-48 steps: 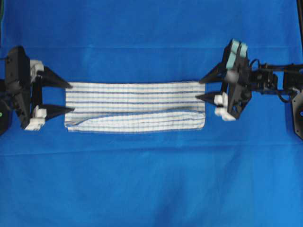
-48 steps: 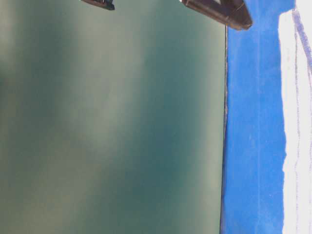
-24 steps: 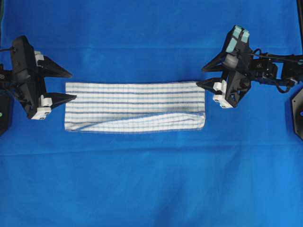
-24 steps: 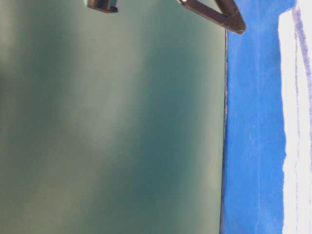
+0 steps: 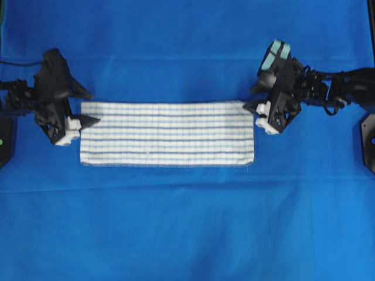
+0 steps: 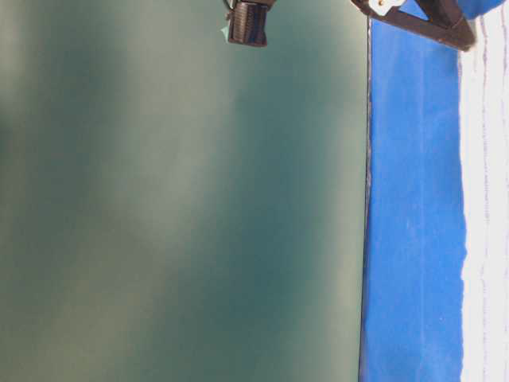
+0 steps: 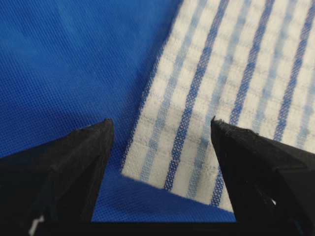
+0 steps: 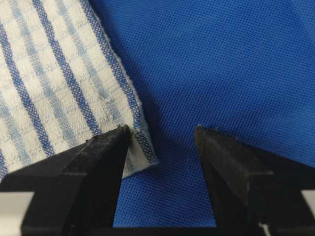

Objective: Fold the blue towel.

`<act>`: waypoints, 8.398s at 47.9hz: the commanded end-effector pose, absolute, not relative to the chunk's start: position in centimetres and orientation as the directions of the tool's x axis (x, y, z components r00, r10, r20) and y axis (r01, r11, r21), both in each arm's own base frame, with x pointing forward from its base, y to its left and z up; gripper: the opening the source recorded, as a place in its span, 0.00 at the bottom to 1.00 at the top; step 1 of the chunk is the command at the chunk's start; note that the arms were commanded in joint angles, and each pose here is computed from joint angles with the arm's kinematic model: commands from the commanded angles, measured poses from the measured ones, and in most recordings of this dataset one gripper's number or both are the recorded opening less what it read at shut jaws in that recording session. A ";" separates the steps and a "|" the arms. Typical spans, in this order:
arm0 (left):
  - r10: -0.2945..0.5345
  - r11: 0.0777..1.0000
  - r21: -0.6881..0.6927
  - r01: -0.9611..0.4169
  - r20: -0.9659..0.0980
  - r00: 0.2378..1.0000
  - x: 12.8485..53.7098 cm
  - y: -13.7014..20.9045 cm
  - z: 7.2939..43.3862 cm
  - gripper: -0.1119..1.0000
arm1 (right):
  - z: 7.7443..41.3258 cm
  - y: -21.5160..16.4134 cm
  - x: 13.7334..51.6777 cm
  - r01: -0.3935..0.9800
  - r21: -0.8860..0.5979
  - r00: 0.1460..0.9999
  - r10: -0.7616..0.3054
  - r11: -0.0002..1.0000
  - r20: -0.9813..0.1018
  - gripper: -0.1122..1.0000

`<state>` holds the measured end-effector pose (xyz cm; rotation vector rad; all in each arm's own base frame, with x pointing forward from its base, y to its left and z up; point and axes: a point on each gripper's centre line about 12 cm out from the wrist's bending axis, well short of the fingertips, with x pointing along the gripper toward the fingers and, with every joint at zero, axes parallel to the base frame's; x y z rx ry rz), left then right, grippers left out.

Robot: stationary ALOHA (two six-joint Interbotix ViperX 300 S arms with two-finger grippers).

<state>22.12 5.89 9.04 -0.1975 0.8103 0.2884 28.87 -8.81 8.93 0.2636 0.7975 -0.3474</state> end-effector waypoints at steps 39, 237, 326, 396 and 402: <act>0.166 0.936 -0.071 -0.345 -0.774 0.611 22.4 6.0 8.9 0.13 | 9.4 -6.5 30.2 0.331 0.109 0.660 -0.147 0.938 -0.737 0.14; -0.157 0.987 -0.123 0.108 -0.523 0.838 42.1 -8.1 16.4 0.13 | 20.8 -23.6 39.6 0.453 -0.127 0.669 -0.431 0.882 -0.606 0.13; 0.067 0.998 0.016 -0.066 -0.219 0.973 28.4 1.9 25.1 0.62 | 25.1 -3.7 28.4 0.104 0.019 0.972 -0.098 0.994 -0.215 0.50; 0.467 0.844 0.019 -0.536 -0.518 0.717 37.5 24.1 10.7 0.90 | 11.9 -23.5 32.9 0.549 0.008 0.696 -0.452 0.836 -0.558 0.71; 0.467 0.839 0.019 -0.543 -0.536 0.703 37.9 24.9 9.2 0.90 | 10.6 -24.0 32.9 0.557 0.011 0.682 -0.450 0.831 -0.576 0.71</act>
